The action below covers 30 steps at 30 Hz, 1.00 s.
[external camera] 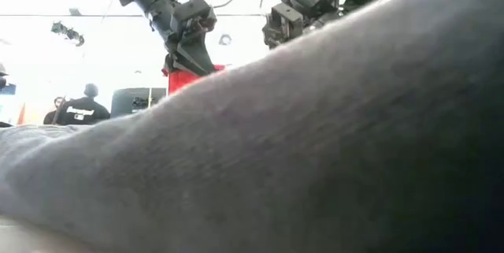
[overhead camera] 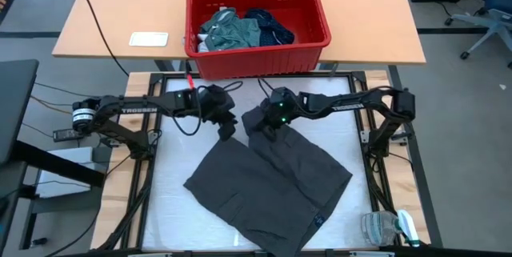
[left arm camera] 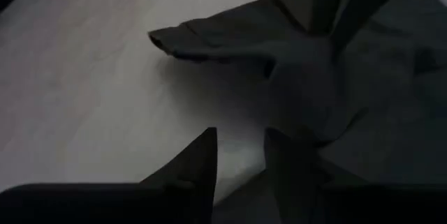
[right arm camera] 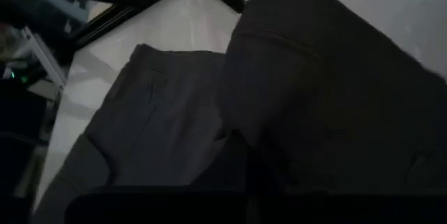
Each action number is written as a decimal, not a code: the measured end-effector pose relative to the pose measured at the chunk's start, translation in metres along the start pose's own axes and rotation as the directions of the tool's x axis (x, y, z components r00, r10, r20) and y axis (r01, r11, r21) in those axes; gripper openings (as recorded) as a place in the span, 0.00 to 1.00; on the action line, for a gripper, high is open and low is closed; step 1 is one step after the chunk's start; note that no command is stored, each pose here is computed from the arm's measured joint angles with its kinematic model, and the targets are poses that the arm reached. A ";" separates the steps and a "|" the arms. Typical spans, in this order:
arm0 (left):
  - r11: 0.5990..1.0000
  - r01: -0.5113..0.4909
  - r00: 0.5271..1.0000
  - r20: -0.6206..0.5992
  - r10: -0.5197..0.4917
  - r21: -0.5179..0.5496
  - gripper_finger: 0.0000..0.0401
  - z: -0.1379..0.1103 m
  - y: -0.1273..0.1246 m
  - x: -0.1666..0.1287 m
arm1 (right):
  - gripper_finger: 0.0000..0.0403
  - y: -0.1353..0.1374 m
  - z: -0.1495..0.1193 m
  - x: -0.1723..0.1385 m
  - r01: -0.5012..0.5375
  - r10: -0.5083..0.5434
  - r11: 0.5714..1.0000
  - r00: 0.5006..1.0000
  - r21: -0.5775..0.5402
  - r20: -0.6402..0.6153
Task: Fold laundry
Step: Fold the black pants
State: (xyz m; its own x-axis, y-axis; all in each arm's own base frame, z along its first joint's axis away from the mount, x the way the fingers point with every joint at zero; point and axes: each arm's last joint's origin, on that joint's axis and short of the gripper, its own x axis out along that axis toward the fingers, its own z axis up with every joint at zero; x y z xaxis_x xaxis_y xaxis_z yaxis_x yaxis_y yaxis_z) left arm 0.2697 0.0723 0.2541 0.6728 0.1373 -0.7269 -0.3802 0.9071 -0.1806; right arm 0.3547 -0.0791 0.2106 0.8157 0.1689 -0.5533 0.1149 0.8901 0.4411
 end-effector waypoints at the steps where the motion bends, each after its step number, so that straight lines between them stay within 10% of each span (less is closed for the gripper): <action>1: 1.000 -0.002 1.000 0.000 0.002 0.013 0.33 0.000 0.001 0.000 | 0.03 0.002 0.001 -0.002 -0.004 0.005 0.999 1.000 -0.032 0.008; 10: 0.973 0.054 0.989 0.119 -0.083 0.226 0.42 0.012 -0.003 -0.001 | 0.03 0.009 0.014 -0.016 -0.054 0.070 0.983 0.994 -0.175 0.087; 17: 0.910 0.263 0.918 0.208 -0.338 0.321 0.40 0.025 -0.013 -0.005 | 0.09 0.002 0.017 -0.020 -0.106 0.119 0.984 0.989 -0.143 0.085; 21: 0.900 0.288 0.914 0.187 -0.361 0.328 0.35 0.024 -0.015 -0.005 | 0.14 -0.011 0.015 -0.022 0.097 -0.095 0.995 0.991 -0.023 0.096; 26: 0.915 0.295 0.934 0.120 -0.337 0.276 0.27 0.017 -0.011 -0.003 | 0.20 -0.029 0.004 -0.028 0.418 -0.428 0.890 0.904 0.181 0.017; 30: 0.936 0.251 0.961 0.057 -0.272 0.245 0.22 0.010 -0.007 -0.002 | 0.22 -0.033 -0.001 -0.029 0.469 -0.472 0.862 0.881 0.193 -0.035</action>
State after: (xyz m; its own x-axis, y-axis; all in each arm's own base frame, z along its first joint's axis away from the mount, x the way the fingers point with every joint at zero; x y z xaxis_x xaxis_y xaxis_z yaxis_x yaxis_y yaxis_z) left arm 0.2776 0.0695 0.2630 0.7858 -0.0922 -0.6116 -0.0317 0.9815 -0.1887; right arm 0.3261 -0.1129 0.2113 0.6449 -0.2563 -0.7200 0.5911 0.7645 0.2573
